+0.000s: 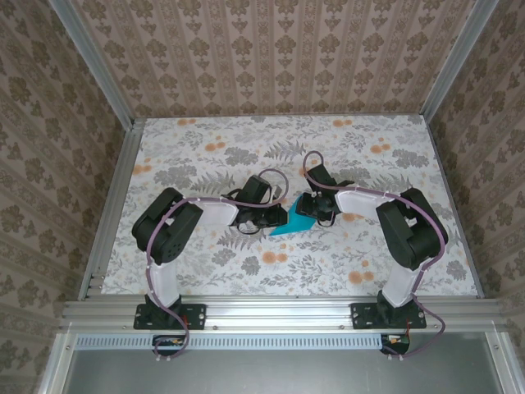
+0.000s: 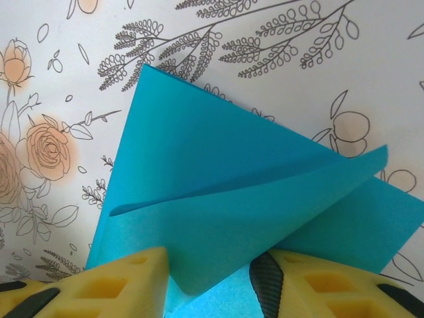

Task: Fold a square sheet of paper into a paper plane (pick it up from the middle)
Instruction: Fourth fold the wing at the center of the table.

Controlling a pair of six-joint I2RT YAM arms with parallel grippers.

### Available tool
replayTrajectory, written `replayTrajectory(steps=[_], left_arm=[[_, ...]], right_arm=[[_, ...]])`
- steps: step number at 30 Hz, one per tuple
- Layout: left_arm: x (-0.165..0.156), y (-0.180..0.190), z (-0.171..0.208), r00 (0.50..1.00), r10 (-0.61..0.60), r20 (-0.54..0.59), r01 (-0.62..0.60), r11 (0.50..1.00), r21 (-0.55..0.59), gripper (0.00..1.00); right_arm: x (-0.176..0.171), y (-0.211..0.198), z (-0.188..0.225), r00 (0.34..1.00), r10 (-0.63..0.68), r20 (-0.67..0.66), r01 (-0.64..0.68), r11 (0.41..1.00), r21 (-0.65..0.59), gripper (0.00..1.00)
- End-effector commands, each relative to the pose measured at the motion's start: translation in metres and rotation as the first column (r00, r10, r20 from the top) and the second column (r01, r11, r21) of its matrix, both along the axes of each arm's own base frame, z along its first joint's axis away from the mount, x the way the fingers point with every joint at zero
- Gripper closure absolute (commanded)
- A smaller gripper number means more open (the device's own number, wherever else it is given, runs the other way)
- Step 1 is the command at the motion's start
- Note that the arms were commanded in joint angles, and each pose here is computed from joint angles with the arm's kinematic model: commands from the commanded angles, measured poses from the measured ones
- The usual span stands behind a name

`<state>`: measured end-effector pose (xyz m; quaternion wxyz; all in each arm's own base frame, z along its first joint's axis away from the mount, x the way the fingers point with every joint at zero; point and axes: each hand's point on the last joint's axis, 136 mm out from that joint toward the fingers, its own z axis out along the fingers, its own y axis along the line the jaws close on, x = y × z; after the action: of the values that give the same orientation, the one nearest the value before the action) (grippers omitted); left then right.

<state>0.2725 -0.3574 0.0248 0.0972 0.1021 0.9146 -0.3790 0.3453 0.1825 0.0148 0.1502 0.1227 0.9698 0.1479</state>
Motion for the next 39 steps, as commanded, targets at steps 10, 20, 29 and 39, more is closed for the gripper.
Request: replayTrajectory(steps=[10, 20, 29, 39], left_arm=[[0.005, 0.007, 0.01, 0.999, 0.016, 0.033, -0.017, 1.0, 0.013, 0.85], [0.006, 0.006, 0.02, 0.998, 0.017, 0.058, -0.017, 1.0, -0.012, 0.84], [0.007, -0.002, 0.027, 0.998, 0.002, 0.057, 0.002, 0.998, -0.057, 0.83], [0.006, -0.007, 0.015, 1.0, -0.012, 0.016, 0.013, 0.999, -0.043, 0.82]], right_arm=[[-0.046, -0.039, -0.055, 0.977, -0.058, -0.207, 0.02, 0.983, -0.182, 0.5], [-0.047, -0.042, -0.059, 0.972, -0.066, -0.226, 0.02, 0.979, -0.202, 0.49], [-0.048, -0.042, -0.061, 0.97, -0.062, -0.234, 0.013, 0.978, -0.207, 0.49], [-0.049, -0.042, -0.062, 0.969, -0.063, -0.238, 0.013, 0.979, -0.206, 0.49]])
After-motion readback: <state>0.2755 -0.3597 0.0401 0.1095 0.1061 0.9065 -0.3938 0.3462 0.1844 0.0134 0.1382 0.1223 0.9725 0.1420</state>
